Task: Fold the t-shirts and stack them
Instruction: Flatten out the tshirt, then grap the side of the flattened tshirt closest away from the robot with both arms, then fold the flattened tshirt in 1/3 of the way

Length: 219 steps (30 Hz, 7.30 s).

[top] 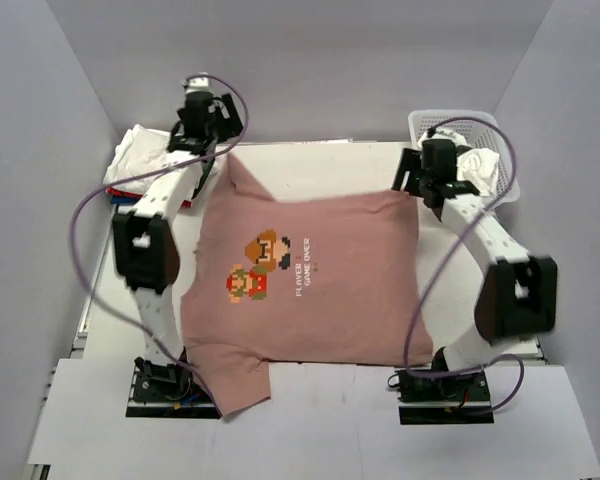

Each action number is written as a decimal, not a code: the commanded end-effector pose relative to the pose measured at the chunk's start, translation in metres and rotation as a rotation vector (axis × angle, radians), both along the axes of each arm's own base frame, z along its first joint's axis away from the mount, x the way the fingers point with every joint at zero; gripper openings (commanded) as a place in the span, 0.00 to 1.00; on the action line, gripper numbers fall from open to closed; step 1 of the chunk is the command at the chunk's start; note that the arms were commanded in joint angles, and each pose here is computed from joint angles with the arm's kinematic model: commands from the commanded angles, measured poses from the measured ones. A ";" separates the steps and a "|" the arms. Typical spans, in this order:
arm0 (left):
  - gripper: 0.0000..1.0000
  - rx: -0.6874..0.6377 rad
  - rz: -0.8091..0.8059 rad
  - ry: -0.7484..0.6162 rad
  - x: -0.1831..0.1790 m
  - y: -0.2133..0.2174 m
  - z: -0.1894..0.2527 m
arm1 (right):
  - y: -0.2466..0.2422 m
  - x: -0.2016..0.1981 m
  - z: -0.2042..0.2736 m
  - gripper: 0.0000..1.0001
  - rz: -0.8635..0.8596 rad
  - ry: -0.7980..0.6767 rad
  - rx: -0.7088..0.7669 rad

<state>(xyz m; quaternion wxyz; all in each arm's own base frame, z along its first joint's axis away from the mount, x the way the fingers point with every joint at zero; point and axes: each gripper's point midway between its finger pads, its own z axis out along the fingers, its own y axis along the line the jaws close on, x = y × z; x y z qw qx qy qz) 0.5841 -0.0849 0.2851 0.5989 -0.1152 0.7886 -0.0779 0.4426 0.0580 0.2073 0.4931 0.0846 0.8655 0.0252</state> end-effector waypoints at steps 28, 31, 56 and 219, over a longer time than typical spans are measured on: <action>1.00 -0.063 0.030 0.627 -0.189 0.010 -0.211 | 0.099 -0.087 -0.162 0.91 0.298 0.456 0.131; 1.00 -0.079 0.003 0.639 -0.175 0.001 -0.222 | 0.085 -0.078 -0.174 0.91 0.204 0.474 0.096; 1.00 -0.081 -0.116 0.679 -0.032 -0.043 -0.261 | 0.038 0.107 -0.152 0.91 0.093 0.409 -0.090; 1.00 -0.172 0.012 0.796 -0.186 -0.010 -0.251 | 0.060 0.119 -0.111 0.90 -0.041 0.039 -0.113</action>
